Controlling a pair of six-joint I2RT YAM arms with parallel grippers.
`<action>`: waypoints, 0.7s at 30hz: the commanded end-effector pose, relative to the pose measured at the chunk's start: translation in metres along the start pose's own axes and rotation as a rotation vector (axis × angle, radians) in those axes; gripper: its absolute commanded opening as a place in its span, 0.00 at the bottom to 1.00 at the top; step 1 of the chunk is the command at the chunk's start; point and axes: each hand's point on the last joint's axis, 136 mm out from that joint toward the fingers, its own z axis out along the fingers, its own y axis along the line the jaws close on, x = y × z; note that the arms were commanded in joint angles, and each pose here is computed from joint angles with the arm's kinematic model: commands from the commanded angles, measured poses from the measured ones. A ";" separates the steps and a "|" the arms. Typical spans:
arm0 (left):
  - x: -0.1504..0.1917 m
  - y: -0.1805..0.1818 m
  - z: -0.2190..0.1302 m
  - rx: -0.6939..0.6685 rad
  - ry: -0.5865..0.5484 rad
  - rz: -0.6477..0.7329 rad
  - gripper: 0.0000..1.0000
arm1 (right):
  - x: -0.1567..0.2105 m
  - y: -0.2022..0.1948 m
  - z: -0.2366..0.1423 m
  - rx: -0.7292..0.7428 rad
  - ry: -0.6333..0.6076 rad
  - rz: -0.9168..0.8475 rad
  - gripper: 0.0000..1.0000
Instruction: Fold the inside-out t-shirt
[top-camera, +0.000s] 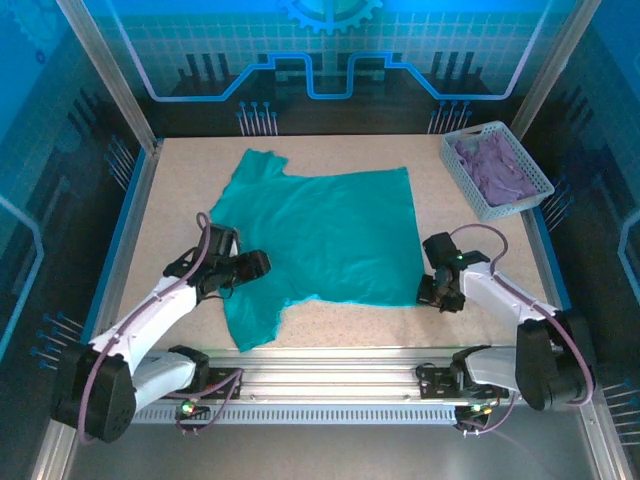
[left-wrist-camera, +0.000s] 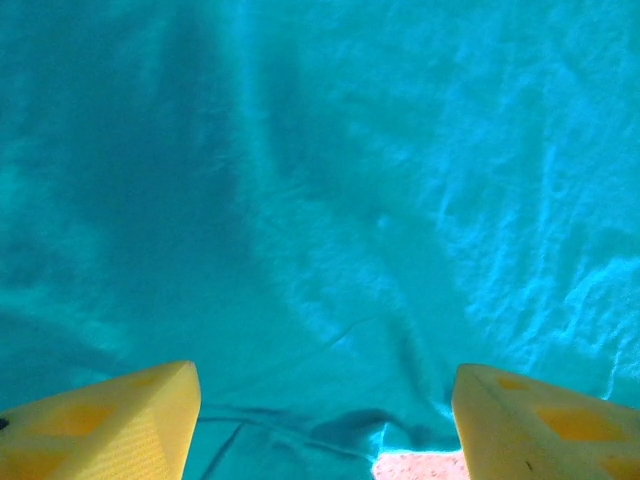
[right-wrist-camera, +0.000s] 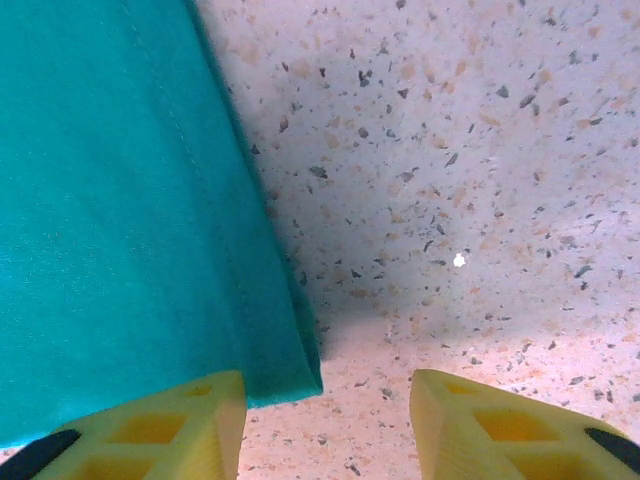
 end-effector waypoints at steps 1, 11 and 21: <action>0.010 0.014 -0.008 -0.076 0.032 0.012 0.68 | -0.002 0.006 0.007 -0.030 0.013 0.036 0.43; 0.040 0.033 -0.020 -0.201 0.074 -0.021 0.70 | -0.005 0.021 0.017 -0.089 0.021 0.015 0.23; 0.111 0.059 -0.039 -0.360 0.249 -0.174 0.63 | -0.013 0.033 0.002 -0.158 -0.041 -0.026 0.08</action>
